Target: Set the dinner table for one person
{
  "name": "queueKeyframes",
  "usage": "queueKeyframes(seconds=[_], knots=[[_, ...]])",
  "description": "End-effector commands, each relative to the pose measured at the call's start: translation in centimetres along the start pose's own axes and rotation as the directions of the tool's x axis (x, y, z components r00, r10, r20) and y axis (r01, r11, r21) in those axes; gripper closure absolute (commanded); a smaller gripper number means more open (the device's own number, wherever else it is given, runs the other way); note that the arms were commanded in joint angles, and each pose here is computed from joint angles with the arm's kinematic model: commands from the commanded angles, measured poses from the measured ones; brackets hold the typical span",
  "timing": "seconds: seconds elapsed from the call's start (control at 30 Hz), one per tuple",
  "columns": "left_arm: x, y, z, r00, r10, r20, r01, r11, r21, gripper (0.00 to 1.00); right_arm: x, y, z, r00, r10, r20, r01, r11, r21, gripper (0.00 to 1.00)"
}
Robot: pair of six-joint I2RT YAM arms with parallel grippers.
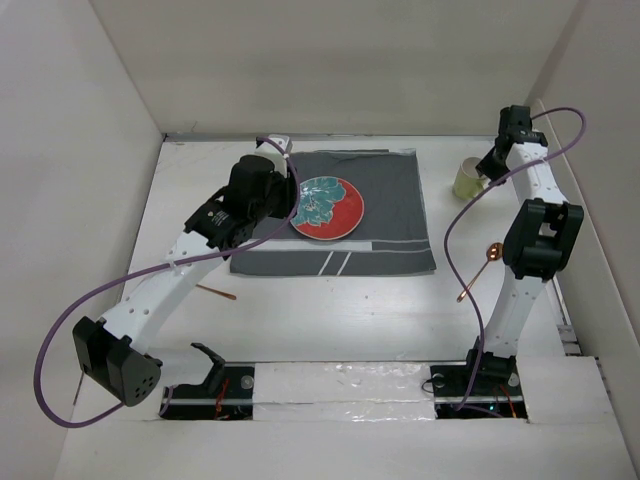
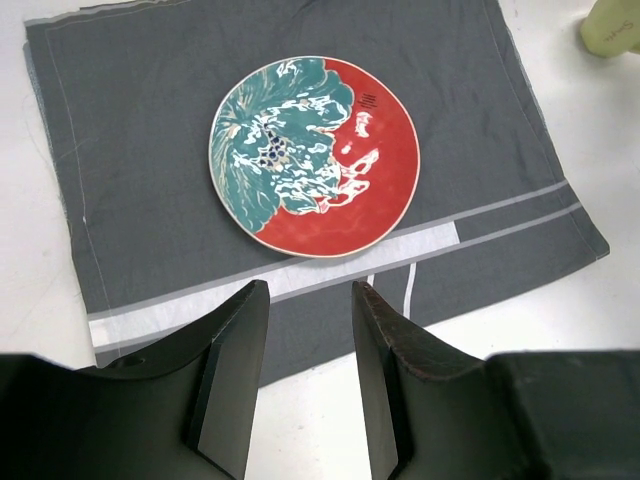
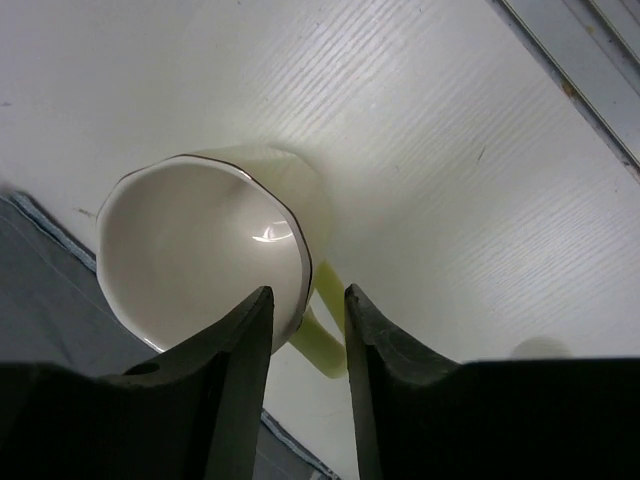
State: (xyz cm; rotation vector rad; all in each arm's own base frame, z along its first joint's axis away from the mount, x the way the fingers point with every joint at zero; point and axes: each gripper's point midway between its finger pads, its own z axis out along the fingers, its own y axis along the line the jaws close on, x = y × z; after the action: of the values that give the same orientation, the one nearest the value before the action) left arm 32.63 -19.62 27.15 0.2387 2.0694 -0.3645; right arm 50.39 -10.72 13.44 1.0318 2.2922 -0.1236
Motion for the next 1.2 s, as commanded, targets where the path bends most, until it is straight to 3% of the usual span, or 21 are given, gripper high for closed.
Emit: queueKeyframes(seconds=[0.0, 0.03, 0.1, 0.13, 0.37, 0.5, 0.8, 1.17], knots=[[-0.5, 0.3, -0.3, 1.000, 0.007, 0.022, -0.007, 1.000, -0.013, 0.64, -0.2, 0.3, 0.3, 1.000, 0.013, 0.011, -0.013, 1.000, -0.001, 0.65], [-0.5, 0.3, -0.4, 1.000, 0.007, 0.022, -0.007, 1.000, -0.013, 0.64, -0.1, 0.3, 0.5, 1.000, 0.014, 0.008, -0.014, 1.000, 0.001, 0.76], [-0.5, 0.3, -0.6, 1.000, 0.007, 0.023, -0.007, 1.000, -0.014, 0.64, -0.4, 0.5, 0.6, 1.000, 0.022, 0.015, -0.022, 1.000, -0.002, 0.87], [-0.5, 0.4, -0.6, 1.000, 0.005, 0.026, -0.005, 1.000, -0.016, 0.64, -0.6, 0.5, 0.5, 0.999, 0.025, 0.023, -0.025, 1.000, -0.001, 1.00], [-1.0, 0.9, -1.2, 0.999, 0.004, 0.043, -0.002, 0.999, -0.045, 0.65, -5.7, 1.7, -3.6, 0.981, 0.067, 0.180, -0.052, 0.995, -0.088, 1.00], [-1.1, 1.0, -1.2, 0.999, 0.003, 0.049, -0.001, 0.999, -0.050, 0.65, -6.6, 4.7, -7.6, 0.970, 0.039, 0.239, 0.010, 0.979, -0.203, 1.00], [-1.4, 0.9, -0.9, 0.999, 0.000, 0.050, 0.003, 0.999, -0.048, 0.65, -3.3, 13.5, -12.1, 0.974, -0.045, 0.223, 0.135, 0.904, -0.406, 1.00], [-1.2, 0.5, -0.7, 0.999, -0.011, 0.038, 0.013, 0.999, -0.030, 0.65, 0.3, 21.6, -9.6, 0.972, -0.121, 0.201, 0.202, 0.869, -0.451, 1.00]])
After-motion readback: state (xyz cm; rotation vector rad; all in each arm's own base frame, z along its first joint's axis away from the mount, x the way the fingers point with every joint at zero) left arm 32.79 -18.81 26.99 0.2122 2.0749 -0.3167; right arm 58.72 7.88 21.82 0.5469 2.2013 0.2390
